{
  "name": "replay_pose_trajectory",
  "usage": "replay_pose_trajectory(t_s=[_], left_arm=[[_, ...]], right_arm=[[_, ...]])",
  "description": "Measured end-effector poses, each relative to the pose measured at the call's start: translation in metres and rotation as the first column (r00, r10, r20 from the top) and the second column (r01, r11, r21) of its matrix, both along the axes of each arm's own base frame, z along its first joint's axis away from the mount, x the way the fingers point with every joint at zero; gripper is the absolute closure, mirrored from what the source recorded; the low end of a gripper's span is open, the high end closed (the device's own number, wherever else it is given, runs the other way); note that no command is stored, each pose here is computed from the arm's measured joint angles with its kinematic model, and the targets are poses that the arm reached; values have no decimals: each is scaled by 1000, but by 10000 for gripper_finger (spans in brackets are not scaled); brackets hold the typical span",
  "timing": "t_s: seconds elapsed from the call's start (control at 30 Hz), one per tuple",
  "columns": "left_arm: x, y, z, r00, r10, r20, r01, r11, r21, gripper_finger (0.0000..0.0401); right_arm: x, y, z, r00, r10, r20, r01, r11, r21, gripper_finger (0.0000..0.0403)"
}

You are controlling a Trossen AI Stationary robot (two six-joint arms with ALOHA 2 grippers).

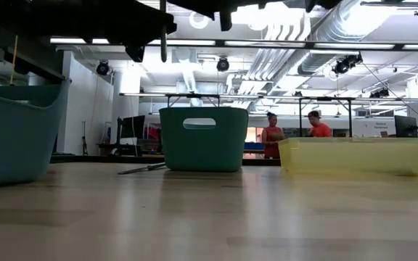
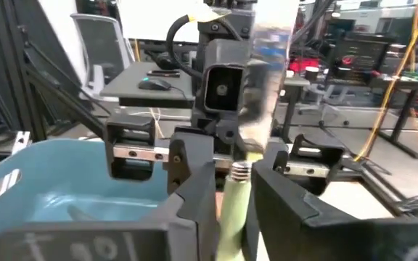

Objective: Sort silverware by color (type)
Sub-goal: Put the green knife into the left blue bin

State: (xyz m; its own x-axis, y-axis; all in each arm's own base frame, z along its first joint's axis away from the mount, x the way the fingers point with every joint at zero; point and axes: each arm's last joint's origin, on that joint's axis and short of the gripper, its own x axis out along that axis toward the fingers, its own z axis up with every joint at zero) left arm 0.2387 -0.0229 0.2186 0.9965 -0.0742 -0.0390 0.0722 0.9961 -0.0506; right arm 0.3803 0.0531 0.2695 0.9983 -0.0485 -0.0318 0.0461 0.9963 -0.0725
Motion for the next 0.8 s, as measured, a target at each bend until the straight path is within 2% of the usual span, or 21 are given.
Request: replay_pose_trajectory(t_s=[0.2, 0.4, 0.6, 0.67, 0.8], left_arm=[[-18, 4, 10, 995, 83, -50, -81, 996, 32, 346], [-44, 9, 23, 986, 149, -76, -145, 988, 52, 346], [-71, 13, 20, 982, 190, -1, -190, 981, 35, 346], [-78, 13, 20, 981, 194, 27, -195, 980, 26, 346], [-88, 14, 22, 979, 194, 57, -194, 981, 2, 346]], right_arm=[[-9, 5, 5, 993, -100, -63, 96, 994, -57, 294], [-17, 8, 4, 966, -218, -138, 201, 972, -126, 289], [-24, 6, 0, 937, -273, -218, 241, 957, -160, 289], [-28, 5, -3, 936, -282, -212, 250, 954, -164, 288], [-50, -4, -11, 910, -371, -184, 342, 924, -173, 288]])
